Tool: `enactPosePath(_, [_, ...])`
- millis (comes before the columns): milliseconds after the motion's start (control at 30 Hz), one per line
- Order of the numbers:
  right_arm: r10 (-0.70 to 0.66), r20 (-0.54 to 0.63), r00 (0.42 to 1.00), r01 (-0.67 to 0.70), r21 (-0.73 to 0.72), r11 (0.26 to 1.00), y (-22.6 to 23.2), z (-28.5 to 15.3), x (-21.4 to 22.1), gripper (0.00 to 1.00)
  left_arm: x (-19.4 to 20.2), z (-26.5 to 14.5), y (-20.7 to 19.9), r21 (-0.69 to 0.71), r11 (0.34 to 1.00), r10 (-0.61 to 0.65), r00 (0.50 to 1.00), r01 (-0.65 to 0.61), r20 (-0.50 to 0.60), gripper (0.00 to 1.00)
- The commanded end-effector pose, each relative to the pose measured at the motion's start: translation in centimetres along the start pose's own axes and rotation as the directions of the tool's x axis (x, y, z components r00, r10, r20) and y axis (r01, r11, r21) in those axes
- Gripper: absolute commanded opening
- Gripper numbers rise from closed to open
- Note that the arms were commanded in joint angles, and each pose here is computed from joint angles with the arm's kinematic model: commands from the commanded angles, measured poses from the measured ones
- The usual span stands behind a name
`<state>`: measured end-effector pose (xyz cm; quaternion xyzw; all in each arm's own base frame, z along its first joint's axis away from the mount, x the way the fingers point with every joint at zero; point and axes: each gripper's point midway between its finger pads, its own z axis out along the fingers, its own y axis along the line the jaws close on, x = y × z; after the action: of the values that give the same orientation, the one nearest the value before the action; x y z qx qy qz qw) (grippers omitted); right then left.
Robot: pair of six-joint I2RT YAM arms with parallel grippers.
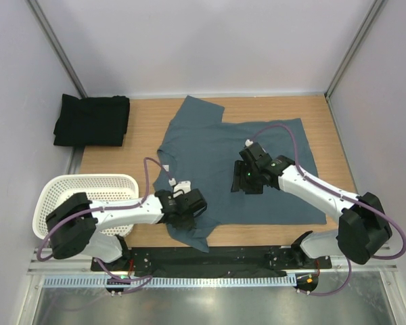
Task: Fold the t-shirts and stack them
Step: Flatten the tshirt out
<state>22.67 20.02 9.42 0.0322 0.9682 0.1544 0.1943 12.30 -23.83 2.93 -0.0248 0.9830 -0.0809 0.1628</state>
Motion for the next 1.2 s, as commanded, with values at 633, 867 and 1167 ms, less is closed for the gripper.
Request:
enactPosePath(633, [0.022, -0.031, 0.999, -0.019, 0.067, 0.998, -1.6, 4.3, 1.1, 0.6, 2.0, 1.8, -3.4, 0.063, 0.998, -0.003, 1.0, 0.003, -0.001, 0.19])
enactPosePath(867, [0.021, -0.032, 0.999, -0.016, 0.137, 0.99, -3.3, 4.9, 1.8, 0.6, 5.7, 2.6, 1.4, -0.11, 0.992, 0.049, 0.99, -0.065, -0.135, 0.17])
enactPosePath(1167, [0.023, -0.046, 0.999, -0.014, 0.192, 0.981, -4.5, 6.2, 2.3, 0.6, 8.3, -0.4, 7.7, -0.24, 0.97, -0.011, 0.984, -0.032, -0.178, 0.17])
